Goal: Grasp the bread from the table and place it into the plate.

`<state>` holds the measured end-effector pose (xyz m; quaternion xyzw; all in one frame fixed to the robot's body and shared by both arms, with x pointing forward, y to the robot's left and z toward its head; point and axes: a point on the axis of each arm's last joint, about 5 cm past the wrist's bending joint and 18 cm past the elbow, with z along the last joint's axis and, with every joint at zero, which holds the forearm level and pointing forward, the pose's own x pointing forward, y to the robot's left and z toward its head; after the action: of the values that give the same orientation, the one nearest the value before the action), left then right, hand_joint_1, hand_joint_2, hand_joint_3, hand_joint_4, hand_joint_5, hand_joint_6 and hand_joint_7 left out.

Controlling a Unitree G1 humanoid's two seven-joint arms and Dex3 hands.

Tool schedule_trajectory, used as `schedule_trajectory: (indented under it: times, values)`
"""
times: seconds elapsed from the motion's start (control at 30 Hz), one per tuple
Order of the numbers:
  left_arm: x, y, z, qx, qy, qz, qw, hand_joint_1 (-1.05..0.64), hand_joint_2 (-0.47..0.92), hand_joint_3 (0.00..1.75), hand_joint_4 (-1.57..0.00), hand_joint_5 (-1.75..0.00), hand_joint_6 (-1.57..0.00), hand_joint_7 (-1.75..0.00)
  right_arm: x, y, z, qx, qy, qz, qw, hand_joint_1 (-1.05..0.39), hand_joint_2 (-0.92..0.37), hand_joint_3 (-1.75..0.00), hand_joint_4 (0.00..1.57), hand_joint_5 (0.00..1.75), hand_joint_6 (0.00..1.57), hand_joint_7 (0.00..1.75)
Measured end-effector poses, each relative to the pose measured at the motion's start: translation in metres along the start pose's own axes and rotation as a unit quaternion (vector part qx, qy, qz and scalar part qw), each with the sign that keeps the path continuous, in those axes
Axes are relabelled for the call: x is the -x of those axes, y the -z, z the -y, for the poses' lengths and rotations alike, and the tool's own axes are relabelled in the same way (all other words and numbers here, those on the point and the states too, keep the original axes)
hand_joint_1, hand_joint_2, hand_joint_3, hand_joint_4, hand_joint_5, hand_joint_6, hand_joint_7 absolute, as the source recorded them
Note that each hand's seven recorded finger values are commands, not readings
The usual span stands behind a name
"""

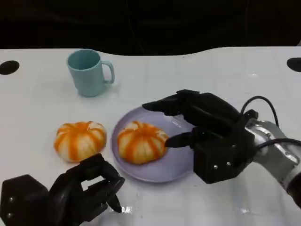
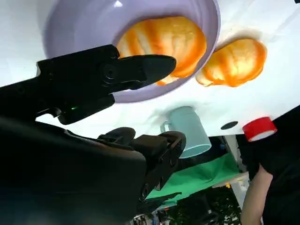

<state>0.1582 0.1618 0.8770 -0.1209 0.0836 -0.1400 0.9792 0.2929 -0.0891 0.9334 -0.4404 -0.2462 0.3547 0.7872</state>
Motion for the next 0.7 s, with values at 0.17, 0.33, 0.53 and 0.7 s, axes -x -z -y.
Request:
schedule_trajectory:
  times: [0.17,0.33,0.53,0.7]
  values:
    - [0.000,0.000,0.000,0.000,0.000,0.000,1.000,-0.54,0.92,0.27,-0.73,-1.75,-0.66,-1.53,0.017,0.001,0.0034,0.001,0.008,0.000,1.0000,-0.57,-0.92,-0.11,0.20,0.48,0.40,0.04]
    - [0.000,0.000,0.000,-0.001,0.001,0.002,1.000,-0.54,0.92,0.27,-0.73,-1.75,-0.66,-1.52,0.037,0.002,0.0066,0.001,0.019,-0.002,0.9998,-0.49,-0.91,-0.04,0.25,0.49,0.46,0.05]
    - [0.000,0.000,0.000,-0.001,0.001,0.001,1.000,-0.54,0.92,0.27,-0.73,-1.75,-0.66,-1.52,0.063,0.003,0.0075,-0.008,0.026,-0.009,0.9996,-0.36,-0.88,-0.01,0.33,0.48,0.55,0.07]
    - [-0.001,0.000,0.001,-0.001,0.004,0.002,1.000,-0.54,0.92,0.28,-0.74,-1.75,-0.67,-1.52,0.082,0.004,0.0089,-0.012,0.035,-0.019,0.9991,-0.25,-0.87,0.00,0.45,0.50,0.68,0.11]
